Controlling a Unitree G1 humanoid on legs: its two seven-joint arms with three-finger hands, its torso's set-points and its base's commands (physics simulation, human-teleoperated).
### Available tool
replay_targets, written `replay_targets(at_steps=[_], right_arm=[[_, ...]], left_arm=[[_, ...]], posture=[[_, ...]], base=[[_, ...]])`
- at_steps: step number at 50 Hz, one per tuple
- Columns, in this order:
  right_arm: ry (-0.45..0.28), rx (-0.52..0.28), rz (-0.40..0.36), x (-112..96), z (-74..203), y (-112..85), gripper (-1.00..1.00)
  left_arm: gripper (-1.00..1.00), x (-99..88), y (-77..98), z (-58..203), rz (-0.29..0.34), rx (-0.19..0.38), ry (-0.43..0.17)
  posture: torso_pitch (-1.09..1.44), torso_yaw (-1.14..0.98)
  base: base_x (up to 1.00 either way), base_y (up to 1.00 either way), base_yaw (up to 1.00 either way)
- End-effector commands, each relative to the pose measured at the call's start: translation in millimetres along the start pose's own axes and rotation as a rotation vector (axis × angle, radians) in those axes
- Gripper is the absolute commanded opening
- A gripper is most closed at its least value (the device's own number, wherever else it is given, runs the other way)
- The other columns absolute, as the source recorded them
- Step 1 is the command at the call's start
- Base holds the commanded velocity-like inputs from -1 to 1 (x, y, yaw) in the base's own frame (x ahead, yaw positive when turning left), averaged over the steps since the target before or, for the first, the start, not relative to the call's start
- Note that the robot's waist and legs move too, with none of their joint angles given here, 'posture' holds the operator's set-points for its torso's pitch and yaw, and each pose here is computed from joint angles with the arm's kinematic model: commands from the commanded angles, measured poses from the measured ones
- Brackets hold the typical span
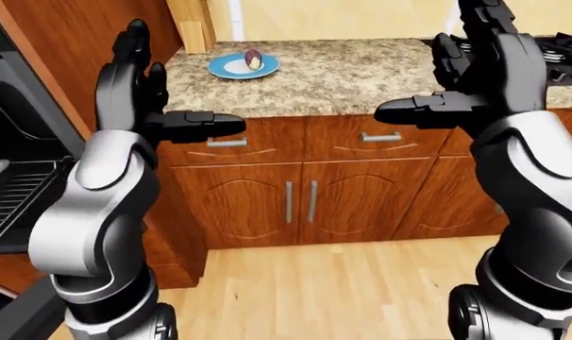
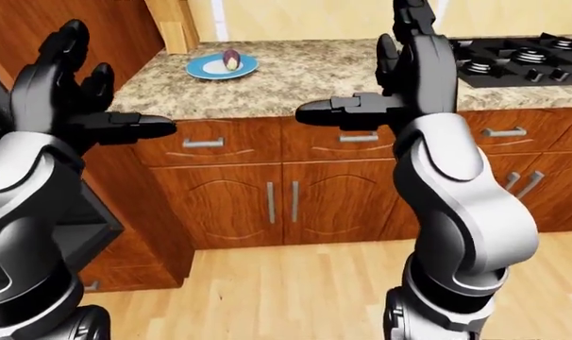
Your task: Place the eggplant on the rack of the oven.
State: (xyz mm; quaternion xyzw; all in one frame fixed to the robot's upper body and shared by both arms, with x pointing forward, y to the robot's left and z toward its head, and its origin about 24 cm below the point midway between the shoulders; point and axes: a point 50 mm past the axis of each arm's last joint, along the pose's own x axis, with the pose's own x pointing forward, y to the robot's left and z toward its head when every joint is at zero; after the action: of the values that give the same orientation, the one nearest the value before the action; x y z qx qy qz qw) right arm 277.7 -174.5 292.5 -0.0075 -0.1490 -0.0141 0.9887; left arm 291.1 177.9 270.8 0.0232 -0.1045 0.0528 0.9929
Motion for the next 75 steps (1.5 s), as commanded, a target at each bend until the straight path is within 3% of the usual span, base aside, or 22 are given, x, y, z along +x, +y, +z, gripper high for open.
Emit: replay_targets(at_steps=[1,75], right_arm=[[-0.071,0.001,0.001,-1.1,13.3,0.8,1.0],[-0.05,0.012,0.014,1.7,4.8,3.2,1.0]], left_arm=[[1.0,-1.5,2.3,15.3,0.008,0.0,-0.073],[1.0,-1.5,-3.9,11.4,-0.019,0.009,-0.072]], posture=[[0.0,0.0],[0.0,0.0]], base=[[0.1,0.18,0.0],[0.22,0.07,0.0]])
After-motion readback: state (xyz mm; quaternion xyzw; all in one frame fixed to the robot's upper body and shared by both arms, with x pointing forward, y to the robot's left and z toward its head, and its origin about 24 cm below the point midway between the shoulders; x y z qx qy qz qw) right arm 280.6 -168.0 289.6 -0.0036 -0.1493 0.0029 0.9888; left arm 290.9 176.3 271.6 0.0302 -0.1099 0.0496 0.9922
